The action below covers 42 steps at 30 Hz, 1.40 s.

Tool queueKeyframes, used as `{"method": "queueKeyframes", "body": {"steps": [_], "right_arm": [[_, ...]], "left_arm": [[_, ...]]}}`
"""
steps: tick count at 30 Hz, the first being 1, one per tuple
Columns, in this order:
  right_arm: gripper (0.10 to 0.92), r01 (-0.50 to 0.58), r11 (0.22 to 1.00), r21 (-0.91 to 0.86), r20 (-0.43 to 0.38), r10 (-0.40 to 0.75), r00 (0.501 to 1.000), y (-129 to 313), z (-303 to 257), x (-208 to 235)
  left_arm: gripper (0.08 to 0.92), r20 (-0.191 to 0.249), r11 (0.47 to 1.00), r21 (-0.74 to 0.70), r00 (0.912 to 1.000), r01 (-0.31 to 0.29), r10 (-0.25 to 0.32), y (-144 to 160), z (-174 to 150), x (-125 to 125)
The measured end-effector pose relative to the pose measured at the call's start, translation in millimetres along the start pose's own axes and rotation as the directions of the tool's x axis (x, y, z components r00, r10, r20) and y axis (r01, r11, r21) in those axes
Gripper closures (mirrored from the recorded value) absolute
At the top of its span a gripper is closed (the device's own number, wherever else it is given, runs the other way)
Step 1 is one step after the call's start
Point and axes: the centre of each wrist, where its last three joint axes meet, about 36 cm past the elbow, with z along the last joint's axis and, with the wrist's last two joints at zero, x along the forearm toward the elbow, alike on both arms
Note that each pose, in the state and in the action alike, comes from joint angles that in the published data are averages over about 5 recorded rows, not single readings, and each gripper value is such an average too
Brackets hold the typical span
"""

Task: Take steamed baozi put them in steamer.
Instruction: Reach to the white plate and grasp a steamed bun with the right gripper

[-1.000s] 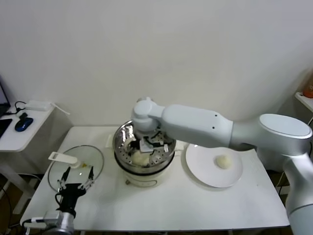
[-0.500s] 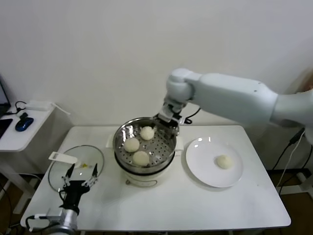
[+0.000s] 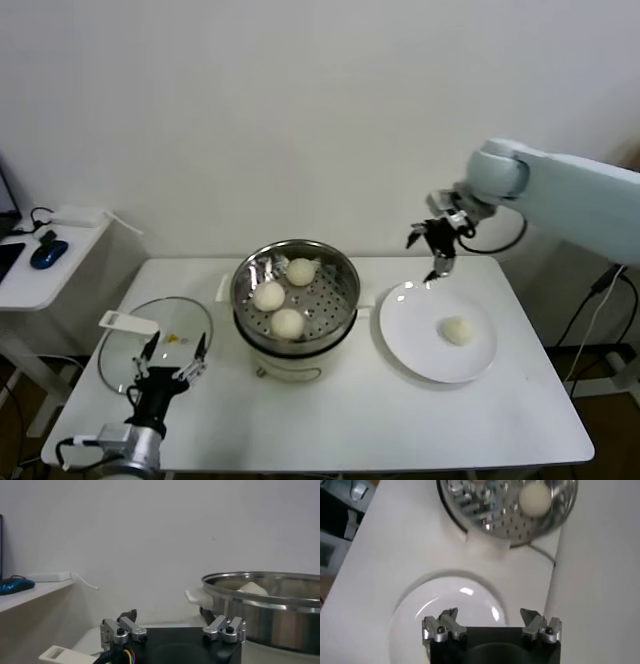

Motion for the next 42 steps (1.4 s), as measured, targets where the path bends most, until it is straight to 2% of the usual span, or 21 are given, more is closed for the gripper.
{"method": "queueKeyframes", "body": {"steps": [8,17,27,42], "right_arm": [[0.2,0.03,0.996,-0.079,-0.06,-0.035,0.998,27,55,-44],[0.2,0.073,0.993,-0.092,-0.113,-0.083,0.99,44,86,-90],[0.2,0.087,0.99,-0.107,-0.141,-0.102,0.985,43,102,-130],[0.2,0.099,0.988,-0.117,-0.135,-0.114,0.984,40,103,-171]], "left_arm": [[0.177,-0.006,1.0,-0.006,1.0,0.001,-0.001,1,0,3],[0.177,-0.021,1.0,-0.029,0.9998,0.005,-0.005,5,1,6],[0.177,-0.026,0.999,-0.033,0.9996,0.005,-0.006,3,1,7],[0.177,-0.028,0.999,-0.04,0.9996,0.004,-0.005,4,0,7]]}}
